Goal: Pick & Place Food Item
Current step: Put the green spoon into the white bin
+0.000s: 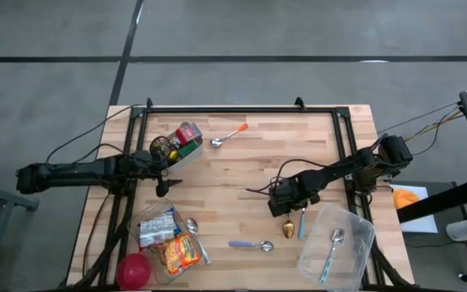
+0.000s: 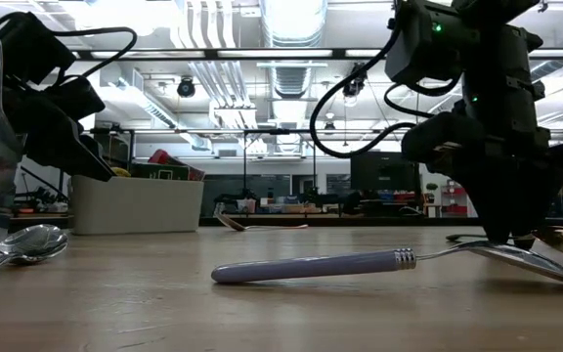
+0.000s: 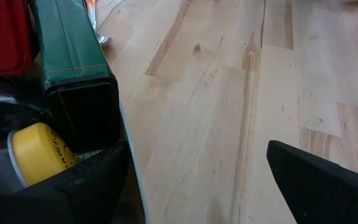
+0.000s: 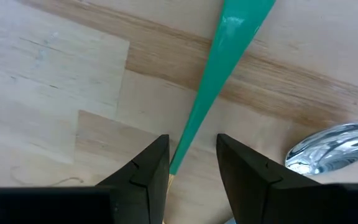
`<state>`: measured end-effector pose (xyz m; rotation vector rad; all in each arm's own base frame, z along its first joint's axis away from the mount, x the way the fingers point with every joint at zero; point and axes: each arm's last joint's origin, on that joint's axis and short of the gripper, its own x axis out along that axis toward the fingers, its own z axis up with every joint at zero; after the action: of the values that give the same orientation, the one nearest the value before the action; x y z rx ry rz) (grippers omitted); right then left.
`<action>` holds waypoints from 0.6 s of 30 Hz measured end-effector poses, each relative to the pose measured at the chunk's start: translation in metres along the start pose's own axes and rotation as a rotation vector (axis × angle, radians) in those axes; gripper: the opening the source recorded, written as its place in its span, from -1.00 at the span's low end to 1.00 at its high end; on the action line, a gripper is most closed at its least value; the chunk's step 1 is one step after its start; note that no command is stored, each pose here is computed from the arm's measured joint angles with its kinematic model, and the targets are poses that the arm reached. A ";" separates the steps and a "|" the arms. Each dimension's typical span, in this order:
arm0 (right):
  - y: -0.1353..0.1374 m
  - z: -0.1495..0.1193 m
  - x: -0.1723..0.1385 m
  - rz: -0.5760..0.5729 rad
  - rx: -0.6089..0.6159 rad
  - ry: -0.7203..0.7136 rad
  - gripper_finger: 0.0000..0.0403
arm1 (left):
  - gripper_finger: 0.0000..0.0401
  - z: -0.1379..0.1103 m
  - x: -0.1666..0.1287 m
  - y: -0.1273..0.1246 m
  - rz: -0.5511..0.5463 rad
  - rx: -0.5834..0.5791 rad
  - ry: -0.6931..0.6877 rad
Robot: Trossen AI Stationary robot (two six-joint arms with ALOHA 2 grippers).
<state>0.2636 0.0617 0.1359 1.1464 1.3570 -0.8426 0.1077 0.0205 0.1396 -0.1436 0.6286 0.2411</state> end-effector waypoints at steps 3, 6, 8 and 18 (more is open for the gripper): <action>-0.001 0.000 0.000 -0.005 -0.014 0.000 -0.46 | 0.91 0.000 0.000 0.000 0.000 0.000 0.000; -0.002 0.000 0.001 -0.017 -0.014 0.001 -0.65 | 0.91 0.000 0.000 0.000 0.000 0.000 0.000; -0.003 0.000 0.001 -0.023 -0.015 0.000 -0.79 | 0.91 0.000 0.000 0.000 0.000 0.000 0.000; -0.002 0.000 0.001 -0.020 -0.037 -0.005 -0.87 | 0.91 0.000 0.000 0.000 0.000 0.000 0.000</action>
<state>0.2615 0.0613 0.1345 1.1031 1.3772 -0.8306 0.1077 0.0205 0.1396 -0.1437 0.6285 0.2411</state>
